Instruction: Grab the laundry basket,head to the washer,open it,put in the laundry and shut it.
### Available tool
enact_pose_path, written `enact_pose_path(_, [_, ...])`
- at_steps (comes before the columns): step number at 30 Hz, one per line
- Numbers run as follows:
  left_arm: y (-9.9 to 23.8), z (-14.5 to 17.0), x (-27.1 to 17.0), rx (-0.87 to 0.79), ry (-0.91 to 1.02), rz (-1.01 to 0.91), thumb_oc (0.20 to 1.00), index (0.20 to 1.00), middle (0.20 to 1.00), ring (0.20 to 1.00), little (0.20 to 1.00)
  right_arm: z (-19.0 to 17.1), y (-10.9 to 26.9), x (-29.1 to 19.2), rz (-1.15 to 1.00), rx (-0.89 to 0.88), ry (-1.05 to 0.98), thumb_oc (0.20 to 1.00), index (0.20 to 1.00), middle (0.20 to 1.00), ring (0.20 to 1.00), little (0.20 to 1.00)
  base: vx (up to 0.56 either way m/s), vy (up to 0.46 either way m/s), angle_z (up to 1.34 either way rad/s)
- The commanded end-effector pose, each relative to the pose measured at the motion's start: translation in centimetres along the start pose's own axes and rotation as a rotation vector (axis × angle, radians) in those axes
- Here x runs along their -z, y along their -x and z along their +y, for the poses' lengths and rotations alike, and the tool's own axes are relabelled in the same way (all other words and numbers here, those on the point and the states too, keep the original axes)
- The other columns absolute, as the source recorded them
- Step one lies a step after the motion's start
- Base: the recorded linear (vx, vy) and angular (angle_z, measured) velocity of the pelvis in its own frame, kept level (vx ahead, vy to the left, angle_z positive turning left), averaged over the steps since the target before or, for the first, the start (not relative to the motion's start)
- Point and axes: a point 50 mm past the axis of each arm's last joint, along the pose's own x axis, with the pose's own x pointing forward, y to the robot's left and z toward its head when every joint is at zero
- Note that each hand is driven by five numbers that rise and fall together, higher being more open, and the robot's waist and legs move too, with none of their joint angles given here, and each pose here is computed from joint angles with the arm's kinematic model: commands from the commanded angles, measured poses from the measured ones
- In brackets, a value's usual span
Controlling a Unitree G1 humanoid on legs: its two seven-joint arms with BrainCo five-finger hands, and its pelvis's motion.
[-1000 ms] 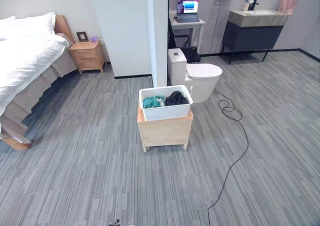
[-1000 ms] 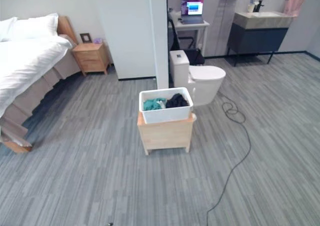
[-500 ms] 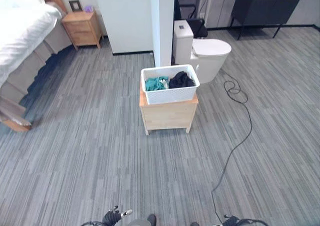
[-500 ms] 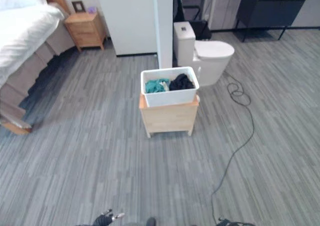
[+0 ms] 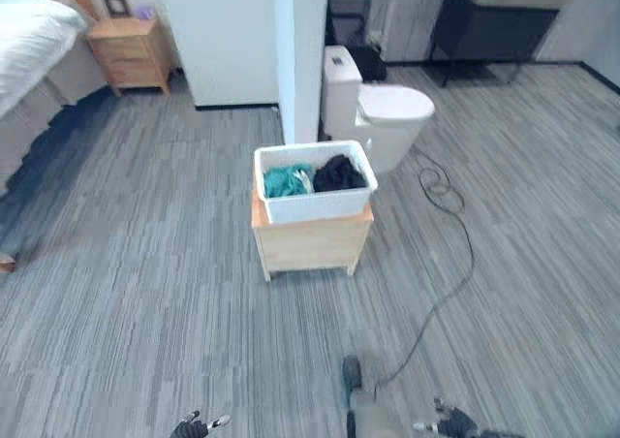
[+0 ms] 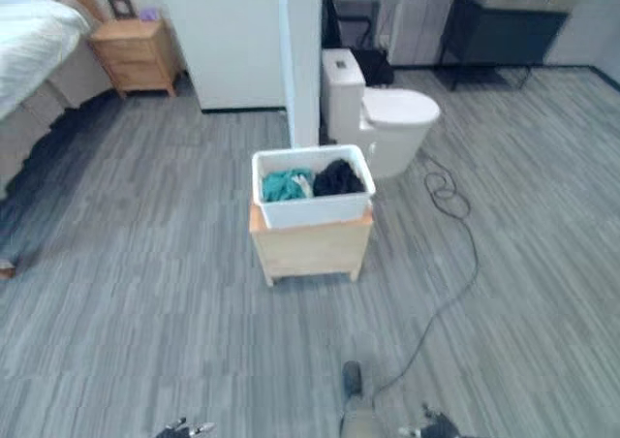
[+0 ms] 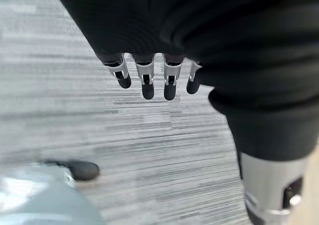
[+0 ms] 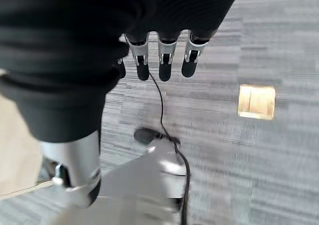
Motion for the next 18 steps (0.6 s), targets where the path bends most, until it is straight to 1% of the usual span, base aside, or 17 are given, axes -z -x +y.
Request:
enact_pose_path(1, [-0.2,1.4,-3.8,-0.041,0.038,-0.153,1.000,1.000,1.000,1.000,1.000,-3.1,0.0,-3.4,-0.141,0.065,-0.025,1.000,1.000,1.000,1.000,1.000,0.31,-0.430,0.90])
enact_pose_path(2, [-0.2,1.2,-4.4,-0.030,0.043,-0.180,1.000,1.000,1.000,1.000,1.000,-3.2,0.1,-4.0,-0.168,0.078,-0.045,1.000,1.000,1.000,1.000,1.000,0.29,-0.396,0.17])
enact_pose_path(4, [-0.1,1.1,-5.1,-0.031,0.049,-0.226,1.000,1.000,1.000,1.000,1.000,-4.8,0.5,-5.7,-0.256,0.148,-0.109,1.000,1.000,1.000,1.000,1.000,0.37,-0.415,-0.02])
enact_pose_path(5, [-0.1,1.2,-5.2,-0.031,0.049,-0.226,1.000,1.000,1.000,1.000,1.000,-4.8,0.5,-5.7,-0.256,0.147,-0.109,1.000,1.000,1.000,1.000,1.000,0.21,-0.117,0.00])
enact_pose_path(6, [0.0,0.9,-5.7,-0.019,0.058,-0.257,1.000,1.000,1.000,1.000,1.000,-5.5,0.9,-7.0,-0.318,0.170,-0.122,1.000,1.000,1.000,1.000,1.000,0.33,-0.015,0.00])
enact_pose_path(7, [0.3,0.5,-6.6,-0.006,0.069,-0.309,1.000,1.000,1.000,1.000,1.000,-6.7,1.9,-9.1,-0.434,0.209,-0.149,1.000,1.000,1.000,1.000,1.000,0.33,-0.017,0.07])
enact_pose_path(8, [0.3,0.5,-6.6,-0.006,0.069,-0.309,1.000,1.000,1.000,1.000,1.000,-6.7,1.9,-9.0,-0.434,0.209,-0.150,1.000,1.000,1.000,1.000,1.000,0.51,0.088,0.00])
enact_pose_path(9, [0.7,0.4,-7.7,-0.002,0.103,-0.375,1.000,1.000,1.000,1.000,1.000,-8.5,3.4,-10.9,-0.549,0.273,-0.172,1.000,1.000,1.000,1.000,1.000,0.40,0.123,-0.01])
enact_pose_path(10, [0.9,0.5,-8.3,-0.006,0.110,-0.404,1.000,1.000,1.000,1.000,1.000,-9.1,4.0,-11.6,-0.589,0.300,-0.164,1.000,1.000,1.000,1.000,1.000,0.66,0.200,-0.01])
enact_pose_path(11, [1.5,0.4,-10.3,-0.010,0.125,-0.495,1.000,1.000,1.000,1.000,1.000,-10.2,5.0,-13.2,-0.660,0.364,-0.155,1.000,1.000,1.000,1.000,1.000,0.52,0.157,0.00])
enact_pose_path(14, [2.2,0.5,-11.8,-0.022,0.138,-0.567,1.000,1.000,1.000,1.000,1.000,-10.7,5.6,-14.3,-0.706,0.405,-0.161,1.000,1.000,1.000,1.000,1.000,0.30,0.105,0.03])
enact_pose_path(17, [2.9,0.8,-12.7,-0.037,0.140,-0.621,1.000,1.000,1.000,1.000,1.000,-10.7,6.0,-15.6,-0.746,0.409,-0.135,1.000,1.000,1.000,1.000,1.000,0.33,0.176,-0.48])
enact_pose_path(18, [3.7,1.0,-14.1,-0.050,0.074,-0.685,1.000,1.000,1.000,1.000,1.000,-10.7,6.2,-16.3,-0.759,0.418,-0.123,1.000,1.000,1.000,1.000,1.000,0.32,0.214,-0.55])
